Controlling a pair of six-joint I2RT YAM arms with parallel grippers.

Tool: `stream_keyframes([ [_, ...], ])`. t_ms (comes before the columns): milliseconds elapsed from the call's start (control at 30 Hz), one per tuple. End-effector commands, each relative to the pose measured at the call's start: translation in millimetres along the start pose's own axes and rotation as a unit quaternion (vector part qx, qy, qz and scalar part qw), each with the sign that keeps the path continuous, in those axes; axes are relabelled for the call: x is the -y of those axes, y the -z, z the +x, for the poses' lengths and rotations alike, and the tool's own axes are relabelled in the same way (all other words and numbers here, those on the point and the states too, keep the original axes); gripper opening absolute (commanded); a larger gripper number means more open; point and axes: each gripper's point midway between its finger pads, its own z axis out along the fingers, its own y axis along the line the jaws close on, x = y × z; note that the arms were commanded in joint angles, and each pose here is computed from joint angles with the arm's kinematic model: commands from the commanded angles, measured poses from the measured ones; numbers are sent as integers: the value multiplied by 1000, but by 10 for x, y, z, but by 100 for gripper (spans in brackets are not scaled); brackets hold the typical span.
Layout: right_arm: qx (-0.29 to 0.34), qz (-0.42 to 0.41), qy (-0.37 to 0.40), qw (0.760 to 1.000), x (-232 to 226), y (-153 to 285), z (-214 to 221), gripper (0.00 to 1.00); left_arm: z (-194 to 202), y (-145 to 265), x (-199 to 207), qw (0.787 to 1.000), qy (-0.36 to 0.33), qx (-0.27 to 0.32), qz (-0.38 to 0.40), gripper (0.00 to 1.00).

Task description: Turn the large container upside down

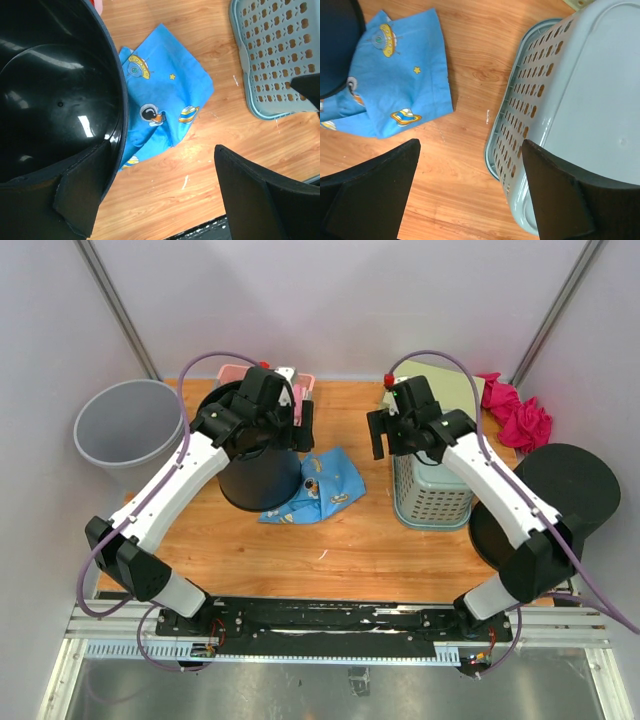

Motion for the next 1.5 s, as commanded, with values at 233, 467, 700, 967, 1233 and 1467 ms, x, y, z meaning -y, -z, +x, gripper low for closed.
stream_keyframes([
  [233,53,-56,-31,997,-121,299,81,83,38,-51,182,999,0,-8,51,44],
  [467,31,-147,-30,988,-606,133,300,81,100,-84,229,998,-2,-16,58,2],
  [700,-12,-260,-10,965,-1414,-117,703,80,-140,295,157,999,-5,37,37,0],
  [967,-95,-258,14,961,-1778,-767,1086,79,-50,747,-201,998,0,57,-37,0],
  [1233,-107,-130,22,985,-1291,-1554,972,80,130,959,-262,997,23,62,-32,0],
  [1467,-79,-35,-49,995,-575,-2050,395,80,226,967,-161,998,37,48,-1,0],
])
